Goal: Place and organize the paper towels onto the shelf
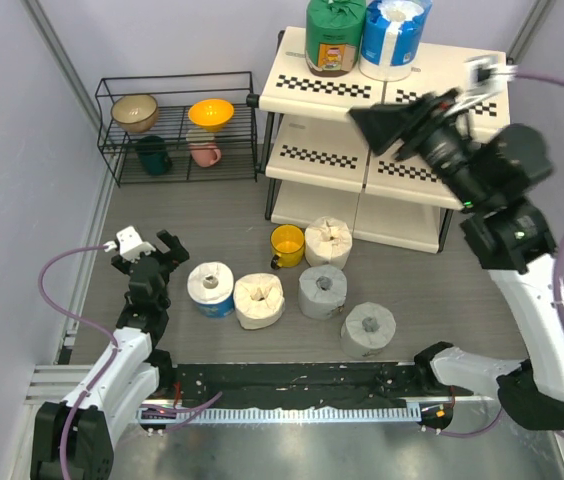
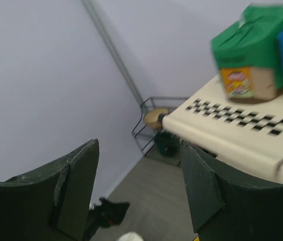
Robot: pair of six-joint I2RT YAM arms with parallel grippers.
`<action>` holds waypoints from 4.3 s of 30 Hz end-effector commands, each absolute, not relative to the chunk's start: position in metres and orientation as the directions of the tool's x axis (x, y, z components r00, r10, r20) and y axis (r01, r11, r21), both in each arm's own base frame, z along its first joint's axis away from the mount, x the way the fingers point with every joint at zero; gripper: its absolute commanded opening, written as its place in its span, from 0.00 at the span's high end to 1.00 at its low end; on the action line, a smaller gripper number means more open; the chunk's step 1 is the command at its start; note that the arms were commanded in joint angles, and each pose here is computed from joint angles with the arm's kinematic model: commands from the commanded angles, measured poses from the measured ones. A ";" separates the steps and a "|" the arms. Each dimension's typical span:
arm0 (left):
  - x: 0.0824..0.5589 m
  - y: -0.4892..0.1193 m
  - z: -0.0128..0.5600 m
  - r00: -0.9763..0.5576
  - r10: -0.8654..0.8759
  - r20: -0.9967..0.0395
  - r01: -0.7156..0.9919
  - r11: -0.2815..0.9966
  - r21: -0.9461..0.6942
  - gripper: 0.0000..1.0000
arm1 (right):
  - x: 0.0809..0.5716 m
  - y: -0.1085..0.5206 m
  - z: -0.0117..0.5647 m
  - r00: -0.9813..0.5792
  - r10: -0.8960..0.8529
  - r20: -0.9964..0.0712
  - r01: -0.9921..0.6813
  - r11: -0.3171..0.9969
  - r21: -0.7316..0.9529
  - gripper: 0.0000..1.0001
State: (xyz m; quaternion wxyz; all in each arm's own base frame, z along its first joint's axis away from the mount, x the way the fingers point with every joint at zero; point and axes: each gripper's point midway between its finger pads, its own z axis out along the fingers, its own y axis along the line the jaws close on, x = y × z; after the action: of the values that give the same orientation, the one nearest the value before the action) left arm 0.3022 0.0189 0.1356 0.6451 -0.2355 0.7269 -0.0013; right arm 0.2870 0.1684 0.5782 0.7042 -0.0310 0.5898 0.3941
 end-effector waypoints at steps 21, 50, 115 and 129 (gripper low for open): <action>0.304 0.022 0.154 0.013 -0.358 -0.934 -0.335 0.878 -0.341 0.00 | 0.232 0.440 0.190 -0.674 -0.296 -0.677 -0.696 0.561 0.448 0.22; 0.303 0.022 0.153 0.014 -0.358 -0.933 -0.340 0.876 -0.342 0.00 | 0.246 0.480 0.112 -0.667 -0.386 -0.637 -0.666 0.692 0.279 0.17; 0.303 0.024 0.153 0.016 -0.360 -0.933 -0.349 0.873 -0.342 0.00 | 0.261 0.479 0.127 -0.670 -0.285 -0.686 -0.606 0.743 0.284 0.30; 0.303 0.024 0.153 0.017 -0.360 -0.933 -0.348 0.873 -0.343 0.00 | 0.247 0.482 0.092 -0.702 -0.366 -0.611 -0.628 0.724 0.287 0.36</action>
State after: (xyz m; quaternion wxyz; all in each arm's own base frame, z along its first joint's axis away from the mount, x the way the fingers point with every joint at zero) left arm 0.3012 0.0201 0.1436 0.6551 -0.2401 0.7163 -0.0042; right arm 0.2508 0.4821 0.1014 0.2812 -0.2693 0.8851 0.2549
